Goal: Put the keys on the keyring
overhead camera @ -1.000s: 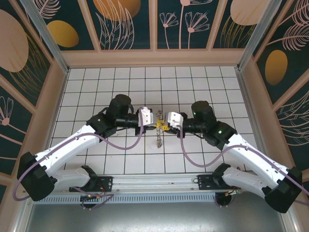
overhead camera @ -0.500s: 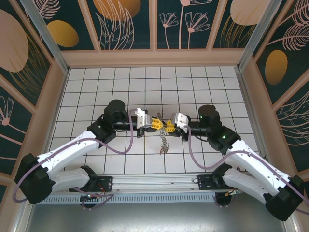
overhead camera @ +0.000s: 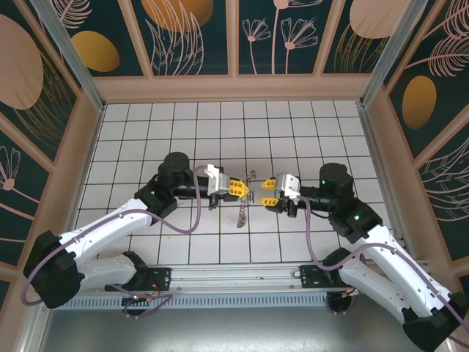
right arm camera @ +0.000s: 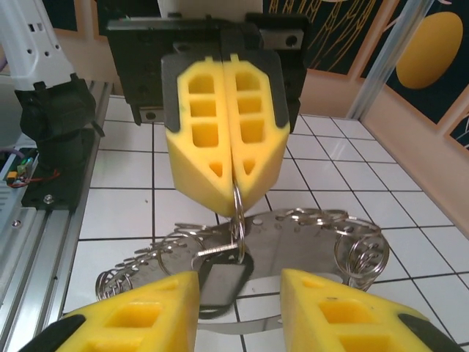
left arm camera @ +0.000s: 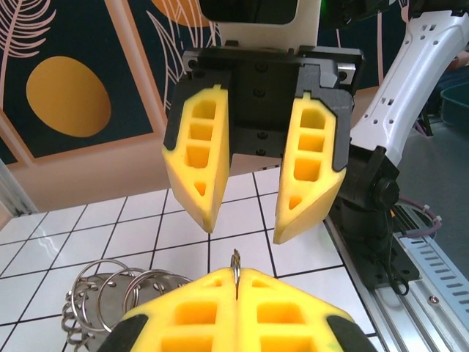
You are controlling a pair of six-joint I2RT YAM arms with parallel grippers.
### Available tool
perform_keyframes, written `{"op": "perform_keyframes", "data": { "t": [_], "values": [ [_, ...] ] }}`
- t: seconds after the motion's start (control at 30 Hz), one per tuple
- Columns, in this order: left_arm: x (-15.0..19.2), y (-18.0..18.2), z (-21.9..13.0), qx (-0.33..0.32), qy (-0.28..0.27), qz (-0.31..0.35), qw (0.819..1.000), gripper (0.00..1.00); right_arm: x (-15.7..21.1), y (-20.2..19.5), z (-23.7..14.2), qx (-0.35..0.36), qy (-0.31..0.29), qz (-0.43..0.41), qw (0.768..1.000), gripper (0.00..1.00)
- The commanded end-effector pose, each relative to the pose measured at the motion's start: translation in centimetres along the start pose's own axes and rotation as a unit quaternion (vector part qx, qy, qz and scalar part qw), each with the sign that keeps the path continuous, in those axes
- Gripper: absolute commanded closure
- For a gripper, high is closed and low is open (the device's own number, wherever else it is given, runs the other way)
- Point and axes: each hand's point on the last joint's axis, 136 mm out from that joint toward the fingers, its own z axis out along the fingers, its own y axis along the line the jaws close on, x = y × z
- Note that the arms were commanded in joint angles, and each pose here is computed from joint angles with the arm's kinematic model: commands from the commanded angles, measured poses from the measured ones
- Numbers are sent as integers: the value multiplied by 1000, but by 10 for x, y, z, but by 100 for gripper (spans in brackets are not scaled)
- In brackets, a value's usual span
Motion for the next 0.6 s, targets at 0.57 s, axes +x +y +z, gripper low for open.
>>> {"op": "perform_keyframes", "data": {
  "t": [0.57],
  "values": [
    [-23, 0, 3, 16, -51, 10, 999, 100, -4, 4, 12, -49, -14, 22, 998, 100]
  ]
}}
